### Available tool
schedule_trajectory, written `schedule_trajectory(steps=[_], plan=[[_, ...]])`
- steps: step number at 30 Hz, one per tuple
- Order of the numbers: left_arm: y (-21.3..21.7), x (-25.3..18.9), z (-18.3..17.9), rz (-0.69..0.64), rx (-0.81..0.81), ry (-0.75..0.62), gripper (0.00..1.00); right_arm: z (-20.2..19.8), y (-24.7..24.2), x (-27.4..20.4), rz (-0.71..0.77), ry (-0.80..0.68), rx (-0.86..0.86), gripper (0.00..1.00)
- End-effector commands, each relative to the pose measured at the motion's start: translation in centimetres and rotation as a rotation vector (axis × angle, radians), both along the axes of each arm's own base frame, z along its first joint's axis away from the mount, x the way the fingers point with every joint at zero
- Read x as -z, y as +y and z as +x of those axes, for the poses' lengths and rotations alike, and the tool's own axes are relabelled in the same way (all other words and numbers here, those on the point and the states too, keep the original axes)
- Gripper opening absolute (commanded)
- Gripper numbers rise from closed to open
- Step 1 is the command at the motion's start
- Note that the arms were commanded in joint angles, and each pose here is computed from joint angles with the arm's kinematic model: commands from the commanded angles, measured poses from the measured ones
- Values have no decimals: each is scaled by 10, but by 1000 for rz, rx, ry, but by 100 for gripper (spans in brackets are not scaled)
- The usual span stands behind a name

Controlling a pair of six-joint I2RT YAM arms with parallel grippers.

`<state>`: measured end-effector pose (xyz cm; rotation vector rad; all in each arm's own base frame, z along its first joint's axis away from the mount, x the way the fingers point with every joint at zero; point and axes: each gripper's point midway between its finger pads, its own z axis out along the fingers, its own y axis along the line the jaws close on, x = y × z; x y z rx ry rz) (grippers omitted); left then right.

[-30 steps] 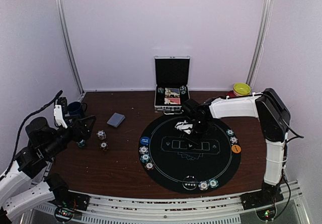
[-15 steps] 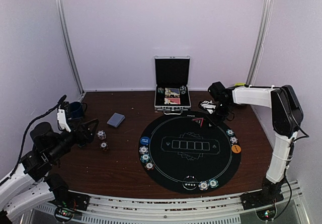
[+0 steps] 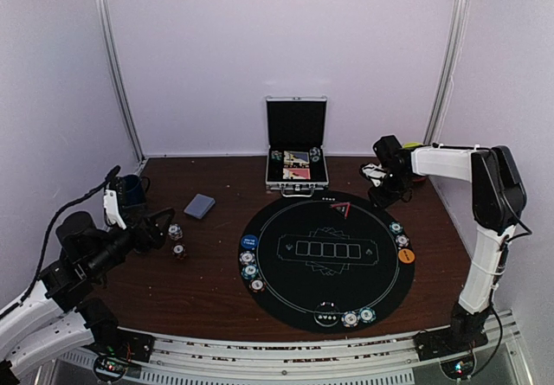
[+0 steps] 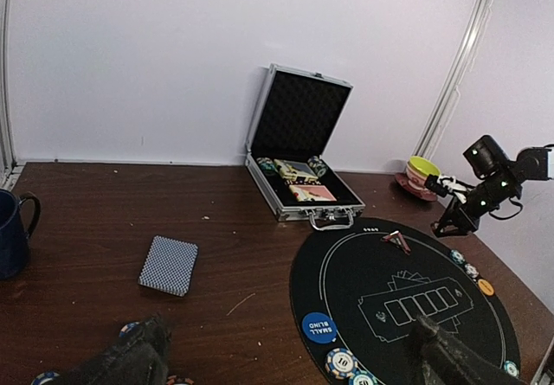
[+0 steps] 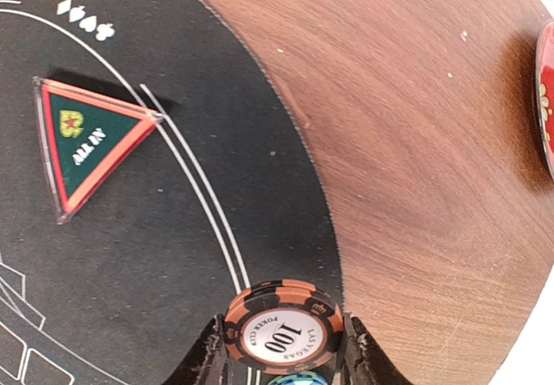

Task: Distribute texas hold em gaming equipment
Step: Place the poker chips pile in the big blind area.

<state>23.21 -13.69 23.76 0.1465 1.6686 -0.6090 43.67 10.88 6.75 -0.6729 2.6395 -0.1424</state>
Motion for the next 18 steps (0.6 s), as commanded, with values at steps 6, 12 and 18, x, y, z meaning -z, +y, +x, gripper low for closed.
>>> schedule_trajectory(steps=[6, 12, 18], plan=[[-3, -13, 1, -21, 16, -55, 98, -4, -24, 14, -39, 21, 51, 26], [-4, -13, 1, -20, 23, -54, 98, -10, -33, 20, -40, 46, 55, 25], [-6, -11, 1, -17, 28, -49, 98, -17, -36, 27, -37, 74, 50, 25]])
